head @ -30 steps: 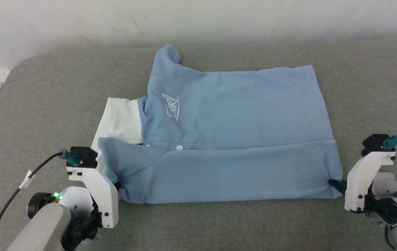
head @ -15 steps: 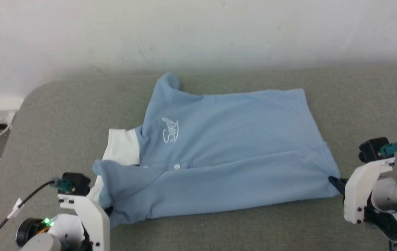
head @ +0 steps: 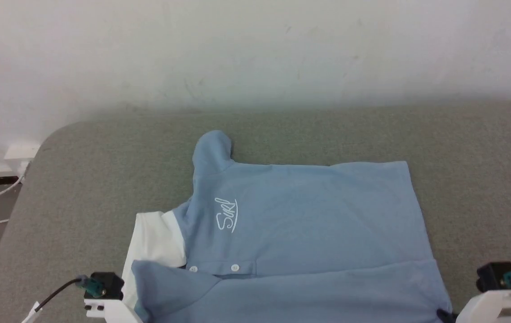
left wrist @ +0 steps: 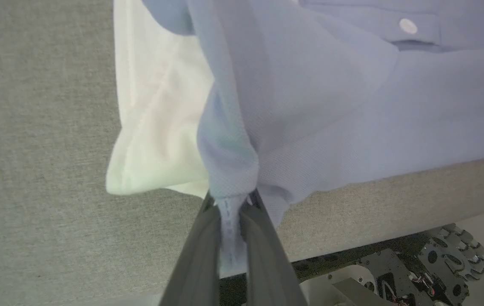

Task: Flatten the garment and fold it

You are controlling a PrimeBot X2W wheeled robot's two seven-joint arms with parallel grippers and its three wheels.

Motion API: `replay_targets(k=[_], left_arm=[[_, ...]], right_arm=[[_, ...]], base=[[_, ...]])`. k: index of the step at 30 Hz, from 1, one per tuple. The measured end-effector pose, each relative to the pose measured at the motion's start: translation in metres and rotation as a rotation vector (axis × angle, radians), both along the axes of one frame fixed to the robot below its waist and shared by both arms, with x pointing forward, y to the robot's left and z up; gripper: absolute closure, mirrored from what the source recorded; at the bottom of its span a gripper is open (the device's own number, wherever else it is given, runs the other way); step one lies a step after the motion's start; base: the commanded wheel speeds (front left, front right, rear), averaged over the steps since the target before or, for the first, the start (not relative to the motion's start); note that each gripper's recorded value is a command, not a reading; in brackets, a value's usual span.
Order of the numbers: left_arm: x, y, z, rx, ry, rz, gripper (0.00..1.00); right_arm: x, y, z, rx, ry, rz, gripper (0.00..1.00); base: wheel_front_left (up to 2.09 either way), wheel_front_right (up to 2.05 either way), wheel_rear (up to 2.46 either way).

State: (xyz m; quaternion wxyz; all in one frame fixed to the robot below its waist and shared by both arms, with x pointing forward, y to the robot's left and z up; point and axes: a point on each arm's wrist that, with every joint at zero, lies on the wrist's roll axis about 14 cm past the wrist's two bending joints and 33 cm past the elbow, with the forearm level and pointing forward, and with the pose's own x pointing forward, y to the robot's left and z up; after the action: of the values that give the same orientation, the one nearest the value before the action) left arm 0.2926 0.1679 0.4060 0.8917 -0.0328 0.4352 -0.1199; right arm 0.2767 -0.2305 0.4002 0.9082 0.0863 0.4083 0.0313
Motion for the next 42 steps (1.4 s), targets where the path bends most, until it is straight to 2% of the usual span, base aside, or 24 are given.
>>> replay_targets(k=[1,2,3,6,7,9,13,17,23,29,32,35,42], left_arm=[[-0.002,0.000,-0.006,0.004,0.019,0.003,0.72],[-0.003,0.001,-0.011,0.000,0.037,0.014,0.12],[-0.002,0.000,-0.015,-0.007,0.044,0.025,0.00],[-0.002,0.002,-0.024,-0.003,0.059,0.041,0.00],[0.007,0.001,-0.019,-0.017,0.021,0.047,0.00],[0.025,0.002,-0.007,-0.031,-0.051,0.065,0.00],[0.077,0.006,0.033,-0.040,-0.226,0.085,0.00],[0.135,0.003,0.079,-0.050,-0.396,0.092,0.00],[0.208,-0.005,0.106,-0.046,-0.493,0.092,0.00],[0.272,-0.022,0.103,-0.050,-0.449,0.045,0.00],[0.295,-0.045,0.094,-0.099,-0.380,0.000,0.00],[0.302,-0.071,0.066,-0.113,-0.240,-0.076,0.00],[0.303,-0.086,-0.002,0.003,0.043,-0.180,0.00]], right_arm=[[-0.005,0.000,-0.006,0.002,0.011,-0.013,0.59],[-0.009,0.001,-0.010,0.006,0.014,-0.027,0.00],[-0.011,0.002,-0.015,0.009,0.015,-0.037,0.00],[-0.010,0.001,-0.018,-0.001,-0.029,-0.063,0.00],[0.001,-0.001,-0.007,-0.005,-0.130,-0.089,0.00],[0.012,-0.007,0.009,-0.010,-0.238,-0.125,0.00],[0.040,-0.016,0.048,-0.035,-0.449,-0.175,0.00],[0.071,-0.017,0.092,-0.069,-0.634,-0.175,0.00],[0.102,-0.004,0.120,-0.078,-0.763,-0.146,0.00],[0.122,0.014,0.123,-0.056,-0.793,-0.109,0.00],[0.128,0.017,0.118,-0.054,-0.785,-0.102,0.00],[0.131,0.017,0.110,-0.059,-0.766,-0.103,0.00],[0.132,0.009,0.087,-0.069,-0.705,-0.128,0.00]], base=[[0.00,0.00,0.00],[0.00,0.00,0.00],[0.00,0.00,0.00],[0.00,0.00,0.00],[0.00,0.00,0.00],[0.00,0.00,0.00],[0.00,0.00,0.00],[0.00,0.00,0.00],[0.00,0.00,0.00],[0.00,0.00,0.00],[0.00,0.00,0.00],[0.00,0.00,0.00],[0.00,0.00,0.00]])
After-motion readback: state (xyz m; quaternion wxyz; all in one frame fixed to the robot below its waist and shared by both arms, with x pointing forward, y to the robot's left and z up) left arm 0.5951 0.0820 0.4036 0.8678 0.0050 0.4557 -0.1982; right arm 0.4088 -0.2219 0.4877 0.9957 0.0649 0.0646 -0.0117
